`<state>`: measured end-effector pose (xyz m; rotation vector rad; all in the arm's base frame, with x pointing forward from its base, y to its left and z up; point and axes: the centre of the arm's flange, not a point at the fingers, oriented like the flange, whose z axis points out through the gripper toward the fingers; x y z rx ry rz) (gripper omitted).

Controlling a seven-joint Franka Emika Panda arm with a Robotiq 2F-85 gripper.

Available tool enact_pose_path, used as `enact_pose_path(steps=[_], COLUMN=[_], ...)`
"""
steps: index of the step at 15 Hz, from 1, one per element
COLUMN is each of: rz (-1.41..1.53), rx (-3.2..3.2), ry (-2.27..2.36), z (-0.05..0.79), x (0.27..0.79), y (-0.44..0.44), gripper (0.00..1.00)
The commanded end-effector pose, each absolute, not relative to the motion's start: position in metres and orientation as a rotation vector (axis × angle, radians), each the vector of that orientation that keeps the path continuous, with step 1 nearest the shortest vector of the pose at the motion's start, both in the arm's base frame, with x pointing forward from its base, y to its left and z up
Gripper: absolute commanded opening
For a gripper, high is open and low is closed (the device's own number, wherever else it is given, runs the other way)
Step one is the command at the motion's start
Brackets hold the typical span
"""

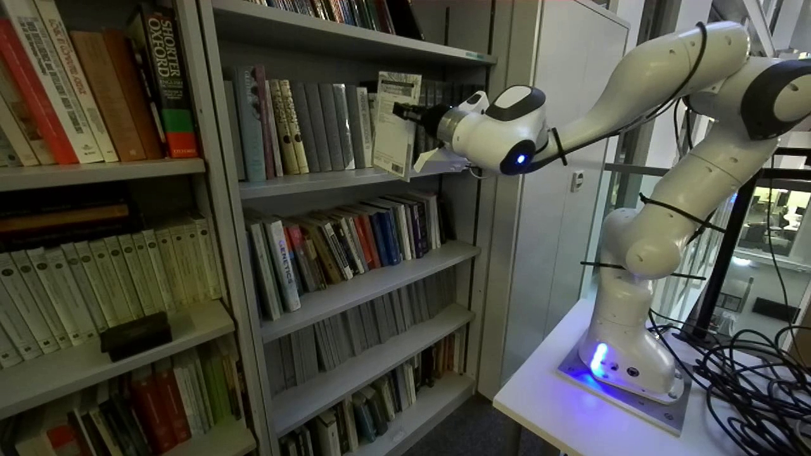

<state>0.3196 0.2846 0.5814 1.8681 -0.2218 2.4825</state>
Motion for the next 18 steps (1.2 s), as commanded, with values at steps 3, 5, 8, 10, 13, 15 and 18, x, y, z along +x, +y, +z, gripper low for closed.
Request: enact_pose_path(steps=[3,5,8,10,13,15,18], rz=[2.483,2.479,2.471,2.465,2.476,2.483,2.490], rx=[1.818,1.825,1.839,1.842,1.862,1.876,1.878], ry=[-0.256,-0.258,-0.257,-0.265,-0.256,-0.225,-0.199], z=[0.595,0.597,0.598,0.599,0.602,0.604,0.605], x=[0.349,0.360,0.375,0.384,0.395,0.399,0.404], y=[0.304,0.309,0.314,0.316,0.317,0.319,0.321], gripper=[0.02,0.02,0.02,0.02,0.02,0.02,0.02])
